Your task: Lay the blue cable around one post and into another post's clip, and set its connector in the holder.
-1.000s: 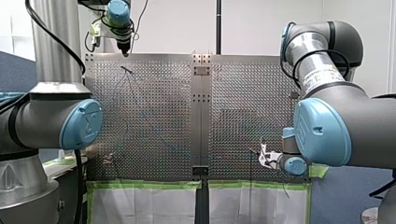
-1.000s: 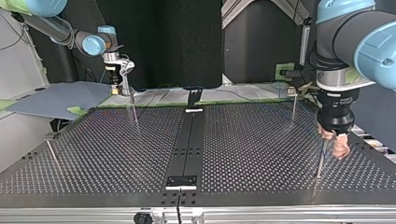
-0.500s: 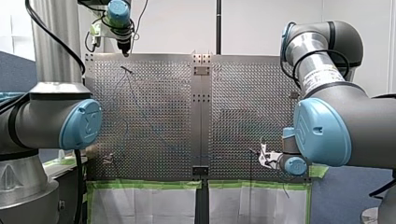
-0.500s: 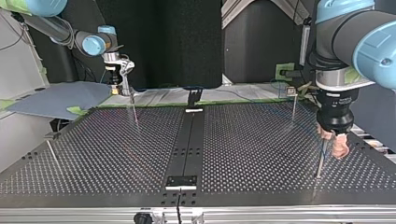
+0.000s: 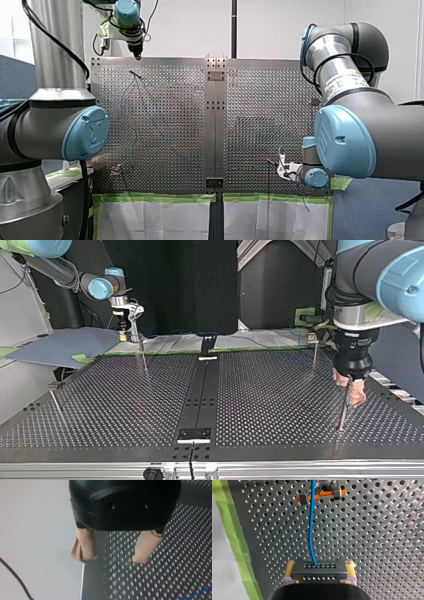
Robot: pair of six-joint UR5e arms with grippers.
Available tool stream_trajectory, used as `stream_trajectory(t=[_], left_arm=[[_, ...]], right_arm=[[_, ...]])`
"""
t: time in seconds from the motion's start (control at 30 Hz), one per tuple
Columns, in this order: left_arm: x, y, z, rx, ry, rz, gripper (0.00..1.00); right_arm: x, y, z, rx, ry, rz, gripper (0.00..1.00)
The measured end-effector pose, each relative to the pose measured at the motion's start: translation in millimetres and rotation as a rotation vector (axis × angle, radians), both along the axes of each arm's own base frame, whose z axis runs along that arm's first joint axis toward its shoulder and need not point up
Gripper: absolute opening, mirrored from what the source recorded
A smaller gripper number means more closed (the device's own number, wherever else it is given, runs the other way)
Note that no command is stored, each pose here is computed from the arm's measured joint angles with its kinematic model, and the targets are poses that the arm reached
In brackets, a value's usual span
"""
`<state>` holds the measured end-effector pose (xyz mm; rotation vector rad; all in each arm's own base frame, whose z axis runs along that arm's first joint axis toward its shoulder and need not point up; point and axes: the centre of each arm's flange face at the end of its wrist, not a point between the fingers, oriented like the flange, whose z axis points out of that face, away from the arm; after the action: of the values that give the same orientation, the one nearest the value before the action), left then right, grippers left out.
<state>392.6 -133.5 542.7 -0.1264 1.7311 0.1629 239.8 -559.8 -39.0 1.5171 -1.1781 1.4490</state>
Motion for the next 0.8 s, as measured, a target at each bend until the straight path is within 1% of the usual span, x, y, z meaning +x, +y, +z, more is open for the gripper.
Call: stream_trajectory(t=[0.2, 0.4, 0.67, 0.8], left_arm=[[-17.8, -9.3, -0.6, 0.002, -0.044, -0.069, 1.00], [-35.4, -21.2, -2.5, -0.008, -0.088, -0.141, 1.00], [-55.3, -42.8, -16.5, -0.004, -0.096, -0.254, 1.00], [-58.4, -54.3, -29.5, -0.011, -0.092, -0.301, 1.00]], right_arm=[[0.0, -0.1, 0.0, -0.001, 0.001, 0.000, 0.04], [1.3, 0.6, 0.0, -0.001, 0.002, 0.002, 0.04], [5.7, 2.5, 0.0, -0.001, 0.003, 0.009, 0.04], [7.2, 2.5, 0.3, -0.003, 0.005, 0.012, 0.04]])
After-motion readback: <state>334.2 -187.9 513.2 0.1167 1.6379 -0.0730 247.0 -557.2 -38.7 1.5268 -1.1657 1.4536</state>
